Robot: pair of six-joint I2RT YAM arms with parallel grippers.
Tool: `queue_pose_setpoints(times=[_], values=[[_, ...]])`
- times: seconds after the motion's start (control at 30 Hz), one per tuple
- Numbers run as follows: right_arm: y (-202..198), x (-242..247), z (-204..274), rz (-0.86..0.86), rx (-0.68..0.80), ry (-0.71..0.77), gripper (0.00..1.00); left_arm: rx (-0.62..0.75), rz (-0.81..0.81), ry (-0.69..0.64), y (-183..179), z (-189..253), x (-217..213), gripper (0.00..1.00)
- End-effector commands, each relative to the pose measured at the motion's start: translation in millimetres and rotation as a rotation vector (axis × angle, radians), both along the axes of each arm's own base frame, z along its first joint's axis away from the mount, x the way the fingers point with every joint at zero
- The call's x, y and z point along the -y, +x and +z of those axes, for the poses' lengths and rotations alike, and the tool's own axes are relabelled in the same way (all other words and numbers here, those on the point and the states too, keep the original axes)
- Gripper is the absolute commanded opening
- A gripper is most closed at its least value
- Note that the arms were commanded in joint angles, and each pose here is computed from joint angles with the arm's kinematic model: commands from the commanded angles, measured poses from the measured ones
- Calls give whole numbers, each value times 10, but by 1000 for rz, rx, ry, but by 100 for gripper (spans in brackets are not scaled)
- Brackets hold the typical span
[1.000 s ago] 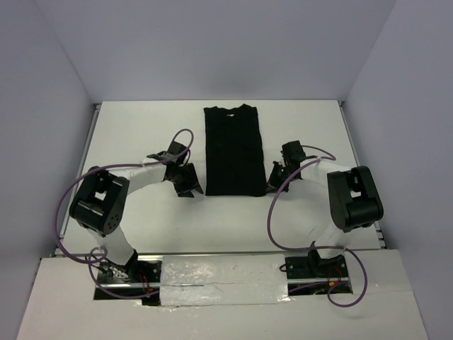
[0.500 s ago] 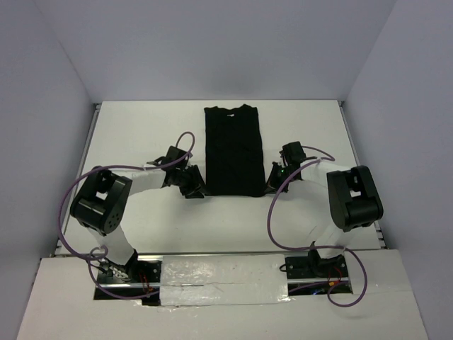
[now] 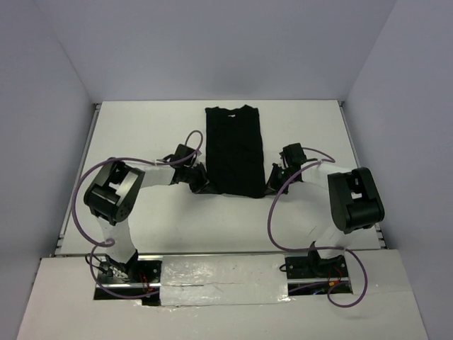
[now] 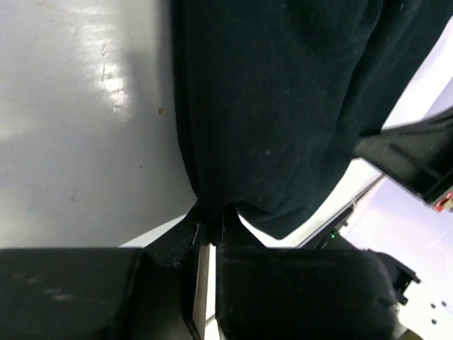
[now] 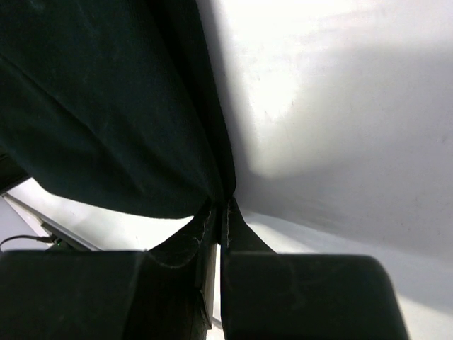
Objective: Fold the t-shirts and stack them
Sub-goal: Fold the tshirt
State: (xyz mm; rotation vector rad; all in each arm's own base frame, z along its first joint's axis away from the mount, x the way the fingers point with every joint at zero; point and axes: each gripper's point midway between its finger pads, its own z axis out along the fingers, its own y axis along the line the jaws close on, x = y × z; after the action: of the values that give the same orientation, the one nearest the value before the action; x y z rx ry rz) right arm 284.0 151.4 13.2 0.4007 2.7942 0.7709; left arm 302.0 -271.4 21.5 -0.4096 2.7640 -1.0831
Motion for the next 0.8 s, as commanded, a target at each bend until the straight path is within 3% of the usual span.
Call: queue_pose_setpoints(times=[0.0,0.2,0.47,0.77], values=[[-328,33,38,-2,-53,-3,0,-30,40,103,-138,-167,-130,0],[-629,32,448,-33,28,55,0,-2,35,99,-639,254,1,0],[-1212,87,865,-68,32,114,2,-46,123,101,-1305,754,-25,0],[-1272,-1,1717,-92,141,229,2,107,193,97,-1077,1726,-100,2]])
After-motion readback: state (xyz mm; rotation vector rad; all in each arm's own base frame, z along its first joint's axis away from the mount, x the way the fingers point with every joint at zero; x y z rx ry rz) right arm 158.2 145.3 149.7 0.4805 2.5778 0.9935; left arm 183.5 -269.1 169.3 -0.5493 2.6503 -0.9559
